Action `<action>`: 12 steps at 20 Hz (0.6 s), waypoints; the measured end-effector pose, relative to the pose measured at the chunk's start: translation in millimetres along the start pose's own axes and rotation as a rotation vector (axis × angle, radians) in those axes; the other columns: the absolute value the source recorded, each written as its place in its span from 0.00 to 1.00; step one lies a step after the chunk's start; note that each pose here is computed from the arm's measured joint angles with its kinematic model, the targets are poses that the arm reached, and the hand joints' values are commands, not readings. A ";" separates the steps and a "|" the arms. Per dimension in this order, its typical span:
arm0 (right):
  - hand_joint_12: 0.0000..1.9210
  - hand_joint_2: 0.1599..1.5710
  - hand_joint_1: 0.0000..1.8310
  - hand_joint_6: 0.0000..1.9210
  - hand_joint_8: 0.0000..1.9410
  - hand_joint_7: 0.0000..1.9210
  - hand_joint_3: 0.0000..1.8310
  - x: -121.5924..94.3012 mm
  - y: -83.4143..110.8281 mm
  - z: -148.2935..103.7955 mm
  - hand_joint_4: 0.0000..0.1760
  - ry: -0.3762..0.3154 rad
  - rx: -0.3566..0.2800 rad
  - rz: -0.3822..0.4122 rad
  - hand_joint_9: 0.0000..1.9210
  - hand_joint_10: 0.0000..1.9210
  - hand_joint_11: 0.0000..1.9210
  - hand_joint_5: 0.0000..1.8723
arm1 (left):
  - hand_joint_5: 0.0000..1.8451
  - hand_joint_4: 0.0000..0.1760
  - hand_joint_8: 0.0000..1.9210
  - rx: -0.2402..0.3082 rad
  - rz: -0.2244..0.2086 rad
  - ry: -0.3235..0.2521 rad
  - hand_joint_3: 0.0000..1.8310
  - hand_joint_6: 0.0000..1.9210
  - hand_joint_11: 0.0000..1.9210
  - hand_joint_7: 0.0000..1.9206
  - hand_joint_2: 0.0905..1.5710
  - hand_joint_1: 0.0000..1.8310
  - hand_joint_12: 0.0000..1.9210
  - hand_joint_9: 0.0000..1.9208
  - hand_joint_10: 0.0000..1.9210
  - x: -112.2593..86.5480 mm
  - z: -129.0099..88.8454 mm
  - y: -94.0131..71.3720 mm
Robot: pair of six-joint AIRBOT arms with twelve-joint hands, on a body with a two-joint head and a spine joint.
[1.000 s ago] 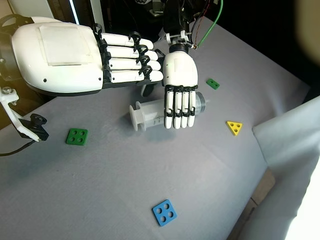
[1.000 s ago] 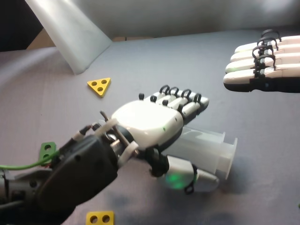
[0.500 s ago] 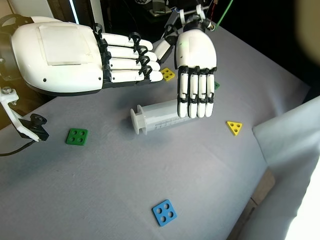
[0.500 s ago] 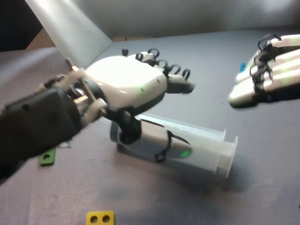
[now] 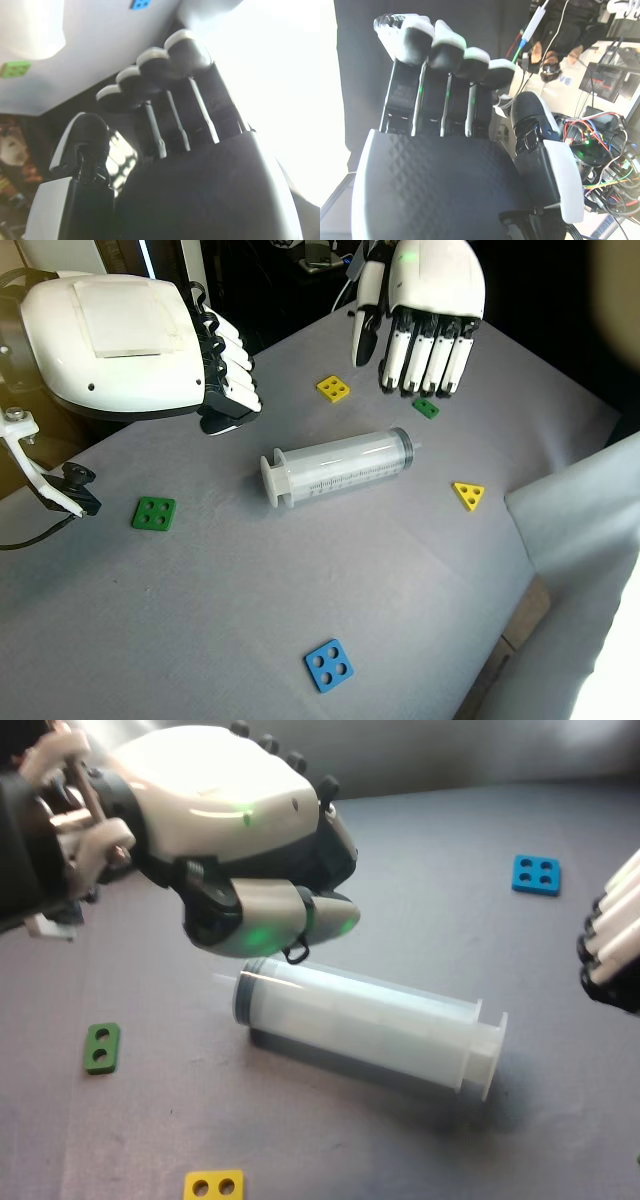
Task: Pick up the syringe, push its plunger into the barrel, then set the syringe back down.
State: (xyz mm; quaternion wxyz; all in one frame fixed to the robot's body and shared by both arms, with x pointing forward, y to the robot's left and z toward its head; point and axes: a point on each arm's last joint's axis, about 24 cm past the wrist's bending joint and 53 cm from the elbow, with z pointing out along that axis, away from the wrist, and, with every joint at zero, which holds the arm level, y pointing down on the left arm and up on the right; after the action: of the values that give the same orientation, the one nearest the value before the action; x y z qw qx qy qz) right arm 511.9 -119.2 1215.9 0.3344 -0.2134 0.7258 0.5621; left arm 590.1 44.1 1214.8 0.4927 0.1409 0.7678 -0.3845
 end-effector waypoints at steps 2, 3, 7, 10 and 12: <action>1.00 1.00 0.19 1.00 1.00 0.59 0.02 1.7 0.6 0.4 0.00 0.013 0.000 -0.025 0.59 1.00 0.62 0.57 | 0.50 0.00 1.00 0.014 0.011 -0.004 0.00 1.00 0.49 0.54 1.00 0.21 1.00 0.52 1.00 -5.9 -3.7 -6.7; 1.00 1.00 0.20 1.00 1.00 0.61 0.01 1.7 1.4 0.7 0.00 0.012 -0.002 -0.023 0.61 1.00 0.63 0.58 | 0.50 0.00 1.00 0.016 0.011 0.001 0.00 1.00 0.51 0.54 0.99 0.24 1.00 0.52 1.00 -4.9 -4.3 -7.5; 1.00 1.00 0.22 1.00 1.00 0.60 0.02 8.7 6.2 4.2 0.00 0.032 -0.015 -0.028 0.60 1.00 0.63 0.57 | 0.48 0.00 1.00 0.043 -0.005 0.021 0.00 1.00 0.53 0.52 0.99 0.28 1.00 0.52 1.00 2.8 -4.9 -21.0; 1.00 1.00 0.20 1.00 1.00 0.59 0.03 10.0 7.2 4.6 0.00 0.037 -0.019 -0.030 0.59 1.00 0.62 0.56 | 0.45 0.00 1.00 0.056 -0.014 0.032 0.01 1.00 0.52 0.51 1.00 0.25 1.00 0.51 1.00 7.4 -5.3 -28.2; 1.00 1.00 0.21 1.00 1.00 0.58 0.02 10.3 7.4 4.8 0.00 0.038 -0.019 -0.031 0.58 1.00 0.62 0.56 | 0.45 0.00 1.00 0.060 -0.015 0.033 0.02 1.00 0.51 0.51 1.00 0.22 1.00 0.51 1.00 8.4 -7.0 -30.8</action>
State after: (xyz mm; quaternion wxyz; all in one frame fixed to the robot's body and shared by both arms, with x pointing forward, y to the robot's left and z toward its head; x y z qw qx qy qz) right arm 501.0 -111.8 1212.7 0.3274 -0.2384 0.7232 0.5595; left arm 563.3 27.4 1223.0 0.4728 0.1562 0.7649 -0.4086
